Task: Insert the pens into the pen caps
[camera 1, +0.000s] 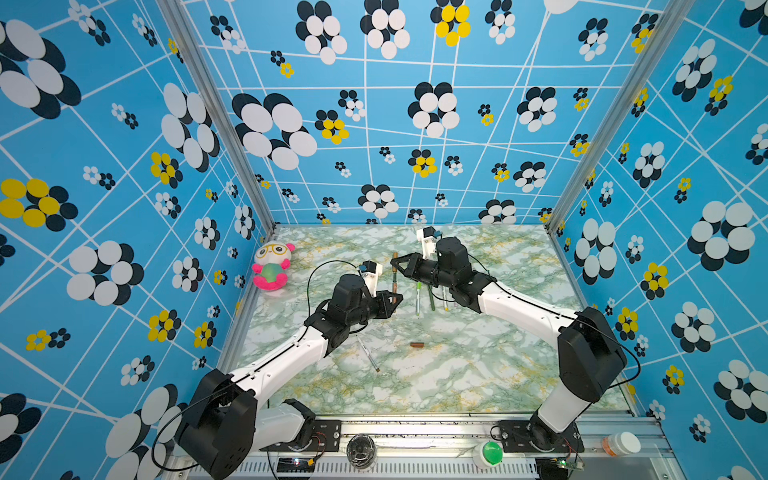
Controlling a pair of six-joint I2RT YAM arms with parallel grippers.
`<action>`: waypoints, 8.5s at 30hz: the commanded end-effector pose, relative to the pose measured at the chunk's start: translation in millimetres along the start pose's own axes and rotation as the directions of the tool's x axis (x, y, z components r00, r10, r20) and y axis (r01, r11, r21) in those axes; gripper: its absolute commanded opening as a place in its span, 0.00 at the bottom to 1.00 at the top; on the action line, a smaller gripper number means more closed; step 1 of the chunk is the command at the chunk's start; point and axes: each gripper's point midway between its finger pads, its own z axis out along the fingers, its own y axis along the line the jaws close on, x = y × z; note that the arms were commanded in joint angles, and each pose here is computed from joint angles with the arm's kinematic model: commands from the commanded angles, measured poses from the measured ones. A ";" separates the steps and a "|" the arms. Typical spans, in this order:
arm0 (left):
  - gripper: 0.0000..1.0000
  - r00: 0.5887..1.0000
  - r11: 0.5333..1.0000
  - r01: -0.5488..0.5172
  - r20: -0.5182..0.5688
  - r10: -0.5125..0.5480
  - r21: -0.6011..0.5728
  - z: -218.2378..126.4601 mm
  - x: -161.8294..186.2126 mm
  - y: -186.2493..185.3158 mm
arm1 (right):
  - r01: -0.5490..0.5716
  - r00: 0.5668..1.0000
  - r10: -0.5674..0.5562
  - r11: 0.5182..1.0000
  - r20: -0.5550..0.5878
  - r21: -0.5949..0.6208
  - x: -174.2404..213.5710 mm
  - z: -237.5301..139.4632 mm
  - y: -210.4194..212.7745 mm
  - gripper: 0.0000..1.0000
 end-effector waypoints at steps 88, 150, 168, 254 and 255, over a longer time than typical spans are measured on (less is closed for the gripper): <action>0.00 0.953 0.982 -0.171 0.241 0.186 -0.080 3.8 -94.3 11.0 | 0.011 0.960 -0.015 1.000 -0.280 -0.013 57.9 -14.6 -13.6 0.00; 0.62 0.994 0.977 -0.104 0.013 0.109 -0.184 -14.8 -2.4 23.8 | 0.070 0.986 -0.028 0.964 -0.165 0.256 18.5 -3.8 -35.5 0.02; 0.81 0.970 0.949 -0.081 0.193 0.145 -0.303 -81.1 -17.0 54.1 | 0.075 0.933 0.110 0.873 -0.344 0.481 74.3 32.5 -130.9 0.02; 0.90 0.876 0.752 0.300 0.481 0.025 -0.586 -188.1 -14.0 124.8 | 0.762 0.422 -0.473 0.648 -0.774 0.019 261.6 50.5 -86.5 0.53; 0.90 0.875 0.752 0.303 0.483 0.024 -0.586 -188.2 -14.2 125.3 | 0.766 0.421 -0.475 0.643 -0.773 0.022 260.5 51.2 -85.7 0.53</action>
